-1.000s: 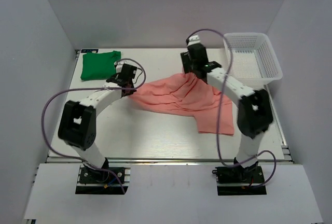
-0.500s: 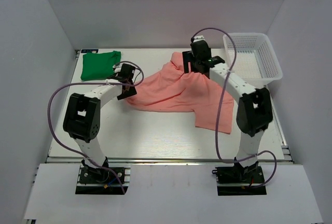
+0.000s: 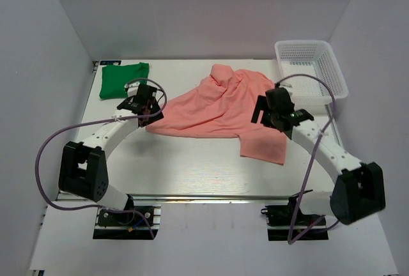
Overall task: Fold and stack the t-shirts
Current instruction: Flatten out the tshirt
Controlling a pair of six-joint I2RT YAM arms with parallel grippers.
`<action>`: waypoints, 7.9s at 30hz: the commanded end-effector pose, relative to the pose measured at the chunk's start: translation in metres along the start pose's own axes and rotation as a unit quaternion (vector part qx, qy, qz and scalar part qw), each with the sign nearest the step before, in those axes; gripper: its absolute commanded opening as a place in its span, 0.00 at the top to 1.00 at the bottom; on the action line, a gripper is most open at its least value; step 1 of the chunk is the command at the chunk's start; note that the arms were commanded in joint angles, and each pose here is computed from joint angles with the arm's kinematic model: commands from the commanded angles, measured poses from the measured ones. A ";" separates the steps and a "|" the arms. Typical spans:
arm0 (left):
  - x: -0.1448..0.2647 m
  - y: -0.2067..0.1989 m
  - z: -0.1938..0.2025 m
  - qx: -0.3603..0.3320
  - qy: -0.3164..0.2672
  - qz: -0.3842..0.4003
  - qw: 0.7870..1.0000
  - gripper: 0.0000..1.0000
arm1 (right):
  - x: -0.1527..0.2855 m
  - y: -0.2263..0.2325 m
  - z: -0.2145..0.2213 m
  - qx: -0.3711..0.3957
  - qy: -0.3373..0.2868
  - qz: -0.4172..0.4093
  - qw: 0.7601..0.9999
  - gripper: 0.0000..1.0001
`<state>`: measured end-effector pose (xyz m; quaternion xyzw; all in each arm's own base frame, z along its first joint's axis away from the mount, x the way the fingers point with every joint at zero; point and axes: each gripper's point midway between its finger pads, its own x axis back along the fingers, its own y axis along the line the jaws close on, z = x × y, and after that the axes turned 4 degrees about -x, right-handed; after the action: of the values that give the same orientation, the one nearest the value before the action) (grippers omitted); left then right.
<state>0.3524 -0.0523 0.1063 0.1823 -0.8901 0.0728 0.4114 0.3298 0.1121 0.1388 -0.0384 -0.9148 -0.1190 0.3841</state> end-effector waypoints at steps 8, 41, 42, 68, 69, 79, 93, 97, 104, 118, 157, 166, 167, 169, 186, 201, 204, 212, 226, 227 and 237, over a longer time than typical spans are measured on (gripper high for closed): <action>-0.042 0.031 0.030 -0.007 0.025 0.004 1.000 0.17 | 0.022 -0.075 0.077 -0.090 0.049 0.095 0.990 0.10; -0.067 -0.026 0.030 -0.046 0.002 0.160 0.986 1.00 | -0.007 -0.102 0.147 -0.139 0.133 0.099 0.976 0.20; -0.064 -0.028 0.031 -0.052 0.000 0.171 0.984 1.00 | -0.009 -0.099 0.147 -0.142 0.136 0.090 0.976 0.24; 0.214 -0.016 -0.181 0.010 -0.350 0.301 0.887 1.00 | 0.239 -0.058 -0.204 -0.162 -0.407 -0.024 0.898 1.00; 0.221 -0.011 -0.188 0.010 -0.361 0.291 0.886 1.00 | 0.250 -0.060 -0.211 -0.162 -0.421 -0.021 0.892 1.00; 0.370 0.064 -0.243 0.049 -0.497 0.234 0.834 1.00 | 0.429 -0.056 -0.282 -0.121 -0.574 -0.073 0.807 1.00; 0.520 0.148 -0.206 0.081 -0.607 0.243 0.752 1.00 | 0.610 -0.069 -0.229 -0.057 -0.704 -0.190 0.682 1.00; 0.539 0.154 -0.195 0.074 -0.618 0.259 0.738 1.00 | 0.616 -0.069 -0.221 -0.047 -0.707 -0.196 0.678 1.00; 0.470 0.120 -0.204 0.070 -0.555 0.256 0.789 1.00 | 0.519 -0.046 -0.259 -0.030 -0.654 -0.150 0.741 1.00; 0.085 0.014 -0.165 0.042 -0.241 0.093 0.965 1.00 | 0.101 0.040 -0.256 0.040 -0.403 -0.131 0.905 1.00; -0.048 -0.054 0.015 -0.022 0.042 0.223 0.974 0.00 | -0.143 0.070 -0.034 -0.031 0.104 -0.179 0.978 0.32; -0.057 -0.039 0.027 -0.029 0.052 0.186 0.981 0.00 | -0.160 0.066 -0.014 -0.046 0.133 -0.166 0.976 0.34; -0.057 -0.039 0.027 -0.029 0.052 0.186 0.981 0.00 | -0.161 0.066 -0.013 -0.048 0.133 -0.166 0.976 0.36; -0.059 -0.038 0.029 -0.033 0.051 0.187 0.981 0.00 | -0.162 0.068 -0.012 -0.050 0.133 -0.174 0.974 0.54; -0.070 -0.031 0.041 -0.047 0.068 0.165 0.983 0.00 | -0.172 0.091 -0.053 -0.040 0.095 -0.200 0.974 1.00; -0.077 -0.032 0.054 -0.055 0.089 0.167 0.980 0.00 | -0.144 0.056 -0.021 -0.038 0.091 -0.169 0.981 0.43; -0.077 -0.032 0.054 -0.055 0.089 0.167 0.980 0.00 | -0.147 0.059 -0.022 -0.042 0.087 -0.182 0.978 0.43; -0.077 -0.026 0.057 -0.056 0.090 0.156 0.982 0.00 | -0.166 0.064 -0.018 -0.059 0.101 -0.182 0.976 0.44; -0.077 -0.026 0.057 -0.056 0.090 0.156 0.982 0.00 | -0.173 0.085 -0.049 -0.072 0.046 -0.224 0.971 1.00; -0.077 -0.026 0.057 -0.056 0.090 0.156 0.982 0.00 | -0.173 0.085 -0.050 -0.071 0.044 -0.223 0.971 1.00; -0.080 -0.027 0.063 -0.057 0.101 0.156 0.981 0.00 | -0.199 0.122 -0.089 -0.001 0.006 -0.279 0.960 1.00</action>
<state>0.3812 -0.0756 0.0260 0.0028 -0.8827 0.1110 0.4566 0.5278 0.1960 0.0594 0.1635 -0.8756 -0.2495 0.3800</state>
